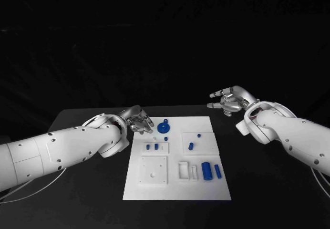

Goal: Assemble the parts on the task board

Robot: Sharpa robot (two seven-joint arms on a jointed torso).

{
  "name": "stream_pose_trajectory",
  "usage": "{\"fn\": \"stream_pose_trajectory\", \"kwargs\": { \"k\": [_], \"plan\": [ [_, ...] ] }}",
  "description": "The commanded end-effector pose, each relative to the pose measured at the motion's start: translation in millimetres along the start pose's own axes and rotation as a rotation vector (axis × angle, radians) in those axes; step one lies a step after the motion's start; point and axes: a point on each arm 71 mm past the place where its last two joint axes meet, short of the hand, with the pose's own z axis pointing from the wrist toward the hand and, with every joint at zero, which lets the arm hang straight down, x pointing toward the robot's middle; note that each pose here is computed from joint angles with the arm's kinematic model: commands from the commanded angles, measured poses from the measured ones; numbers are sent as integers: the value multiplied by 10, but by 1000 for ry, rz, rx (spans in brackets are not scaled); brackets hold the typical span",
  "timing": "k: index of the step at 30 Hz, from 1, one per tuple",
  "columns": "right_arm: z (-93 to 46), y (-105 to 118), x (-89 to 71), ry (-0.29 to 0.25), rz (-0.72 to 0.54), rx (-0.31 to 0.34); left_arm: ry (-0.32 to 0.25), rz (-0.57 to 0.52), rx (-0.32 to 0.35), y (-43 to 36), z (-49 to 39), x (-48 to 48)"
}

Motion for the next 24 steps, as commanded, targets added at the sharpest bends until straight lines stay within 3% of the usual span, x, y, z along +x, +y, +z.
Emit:
{"fn": "stream_pose_trajectory", "kwargs": {
  "k": [1,6,10,14,19,24],
  "plan": [
    [6,19,21,7,5,-9,-69,45,133,-156,52,-21],
    [14,38,43,10,8,-13,-62,97,198,-291,157,50],
    [19,51,56,13,9,-15,-44,139,227,-356,224,114],
    [22,65,69,15,11,-18,-13,197,243,-378,295,206],
    [29,89,92,19,14,-25,65,243,231,-381,365,328],
    [32,95,99,21,15,-27,115,267,219,-387,407,388]
  ]
}}
